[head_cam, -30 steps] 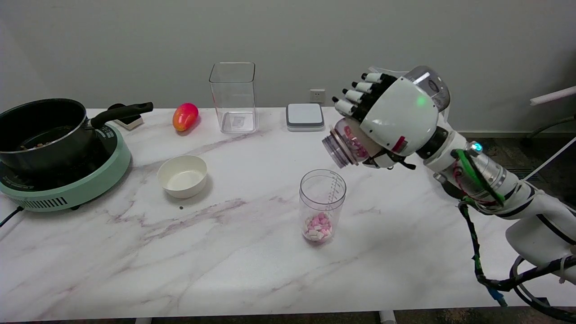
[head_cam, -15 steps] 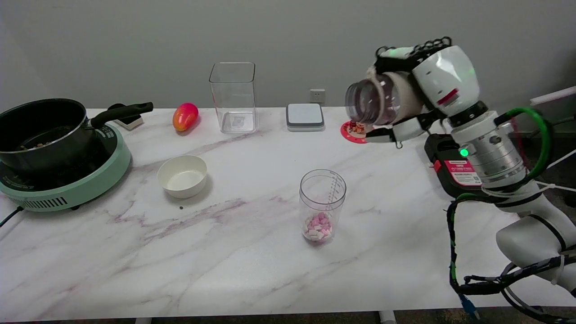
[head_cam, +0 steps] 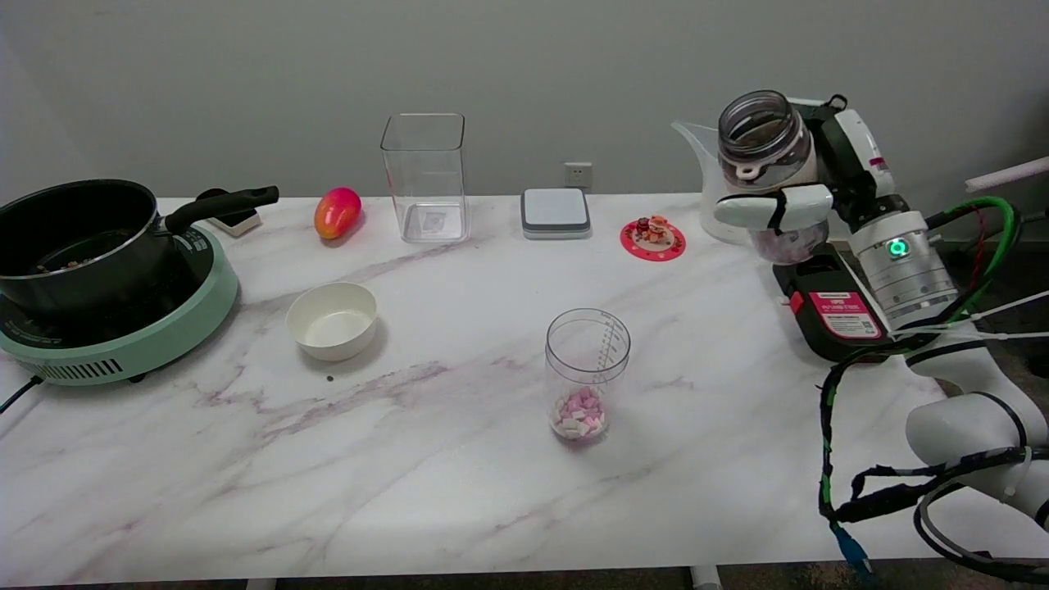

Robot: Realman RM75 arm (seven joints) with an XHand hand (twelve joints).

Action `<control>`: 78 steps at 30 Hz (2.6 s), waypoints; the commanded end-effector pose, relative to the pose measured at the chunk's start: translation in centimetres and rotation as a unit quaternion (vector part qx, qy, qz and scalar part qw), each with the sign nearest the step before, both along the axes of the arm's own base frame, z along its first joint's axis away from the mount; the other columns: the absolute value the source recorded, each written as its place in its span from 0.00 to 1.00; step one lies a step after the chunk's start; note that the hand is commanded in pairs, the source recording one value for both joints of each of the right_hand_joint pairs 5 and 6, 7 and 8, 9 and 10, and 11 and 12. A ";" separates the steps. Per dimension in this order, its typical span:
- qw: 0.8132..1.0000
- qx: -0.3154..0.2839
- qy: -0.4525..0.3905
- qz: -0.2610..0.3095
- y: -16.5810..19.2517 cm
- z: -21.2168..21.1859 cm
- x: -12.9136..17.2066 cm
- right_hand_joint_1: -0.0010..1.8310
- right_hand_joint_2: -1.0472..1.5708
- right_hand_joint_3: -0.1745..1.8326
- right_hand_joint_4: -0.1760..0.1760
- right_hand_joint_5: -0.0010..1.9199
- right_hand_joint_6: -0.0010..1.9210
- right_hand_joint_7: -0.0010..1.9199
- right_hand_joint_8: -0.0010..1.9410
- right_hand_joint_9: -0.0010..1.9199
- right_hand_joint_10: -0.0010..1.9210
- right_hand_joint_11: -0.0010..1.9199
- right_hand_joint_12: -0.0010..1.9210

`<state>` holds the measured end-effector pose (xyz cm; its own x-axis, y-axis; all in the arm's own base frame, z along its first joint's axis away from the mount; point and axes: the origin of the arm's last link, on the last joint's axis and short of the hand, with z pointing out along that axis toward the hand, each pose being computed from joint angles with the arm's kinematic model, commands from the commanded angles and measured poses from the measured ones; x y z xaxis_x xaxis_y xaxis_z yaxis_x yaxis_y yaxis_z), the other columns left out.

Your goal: Place the bottle onto the table.

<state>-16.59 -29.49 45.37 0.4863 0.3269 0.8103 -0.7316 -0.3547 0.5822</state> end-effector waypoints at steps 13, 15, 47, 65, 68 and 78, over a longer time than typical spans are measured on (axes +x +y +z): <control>0.952 0.156 -0.237 -0.112 -11.3 -0.9 -7.4 0.69 0.96 0.20 0.50 0.96 0.96 0.94 0.93 0.81 0.81 0.72 0.72; 0.952 0.162 -0.234 -0.112 -11.6 -1.7 -7.5 0.69 0.96 0.20 0.50 0.96 0.96 0.94 0.93 0.81 0.81 0.72 0.72; 0.947 0.084 -0.273 -0.149 -16.7 -7.6 -11.1 0.67 0.94 0.23 0.50 0.96 0.96 0.91 0.90 0.78 0.78 0.70 0.70; 0.943 0.065 -0.269 -0.186 -16.5 -7.2 -12.9 0.69 0.88 0.26 0.50 0.92 0.92 0.88 0.87 0.75 0.75 0.67 0.67; 0.949 0.068 -0.251 -0.179 -16.6 -7.2 -12.4 0.69 0.87 0.26 0.50 0.92 0.92 0.88 0.87 0.75 0.75 0.67 0.67; 0.980 0.028 -0.179 -0.082 -14.8 -6.3 -10.6 0.67 0.91 0.27 0.50 0.95 0.95 0.90 0.89 0.77 0.77 0.68 0.68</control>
